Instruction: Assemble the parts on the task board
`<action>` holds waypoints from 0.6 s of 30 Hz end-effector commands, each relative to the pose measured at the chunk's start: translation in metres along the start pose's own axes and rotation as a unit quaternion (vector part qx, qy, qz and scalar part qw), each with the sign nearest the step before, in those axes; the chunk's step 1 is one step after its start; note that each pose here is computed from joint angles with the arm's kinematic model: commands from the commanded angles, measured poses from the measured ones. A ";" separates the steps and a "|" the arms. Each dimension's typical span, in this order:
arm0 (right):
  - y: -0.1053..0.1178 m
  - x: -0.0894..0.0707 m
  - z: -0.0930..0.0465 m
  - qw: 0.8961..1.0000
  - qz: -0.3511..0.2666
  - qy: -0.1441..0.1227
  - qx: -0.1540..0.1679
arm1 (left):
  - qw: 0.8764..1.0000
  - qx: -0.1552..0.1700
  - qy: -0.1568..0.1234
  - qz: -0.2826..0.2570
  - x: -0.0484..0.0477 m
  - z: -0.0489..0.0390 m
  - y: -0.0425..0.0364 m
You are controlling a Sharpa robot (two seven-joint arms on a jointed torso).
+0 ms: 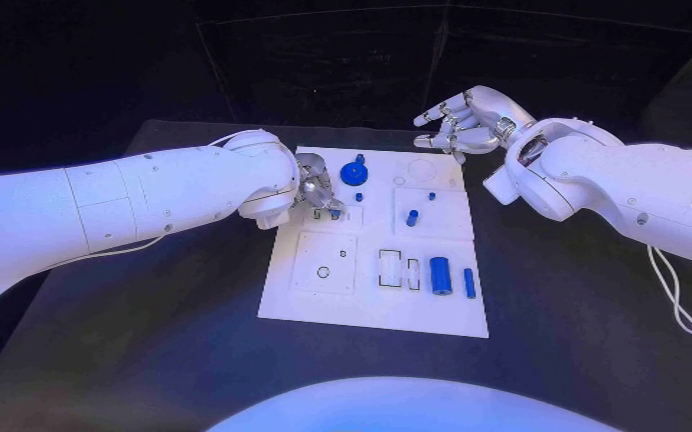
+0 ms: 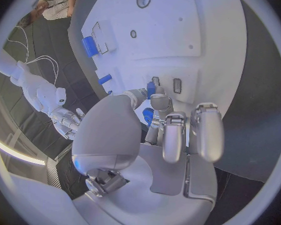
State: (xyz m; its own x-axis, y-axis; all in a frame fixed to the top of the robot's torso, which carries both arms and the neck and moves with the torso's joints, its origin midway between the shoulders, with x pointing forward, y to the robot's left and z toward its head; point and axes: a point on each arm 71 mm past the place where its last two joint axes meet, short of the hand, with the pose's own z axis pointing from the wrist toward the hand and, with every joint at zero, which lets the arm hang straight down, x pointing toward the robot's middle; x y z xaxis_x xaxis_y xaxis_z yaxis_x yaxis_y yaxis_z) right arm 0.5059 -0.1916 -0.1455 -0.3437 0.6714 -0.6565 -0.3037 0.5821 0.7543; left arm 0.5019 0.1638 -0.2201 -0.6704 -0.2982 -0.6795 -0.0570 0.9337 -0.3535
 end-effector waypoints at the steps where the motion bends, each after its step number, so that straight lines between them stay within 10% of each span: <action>1: 0.002 0.000 0.000 1.000 -0.002 0.003 -0.003 | 1.000 -0.007 0.006 0.023 0.0010 -0.0007 0.0006; 18: 0.002 0.001 0.001 1.000 -0.003 0.004 -0.004 | 0.999 -0.015 0.012 0.036 0.0008 -0.0007 0.0045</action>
State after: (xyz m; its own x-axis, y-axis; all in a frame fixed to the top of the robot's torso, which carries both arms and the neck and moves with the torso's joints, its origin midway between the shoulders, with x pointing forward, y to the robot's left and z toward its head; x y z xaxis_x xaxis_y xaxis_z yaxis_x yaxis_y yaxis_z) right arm 0.5060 -0.1908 -0.1456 -0.3456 0.6687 -0.6583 -0.3054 0.5832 0.7528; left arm 0.5009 0.1661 -0.2209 -0.6837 -0.2539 -0.6842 -0.0379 0.9486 -0.3142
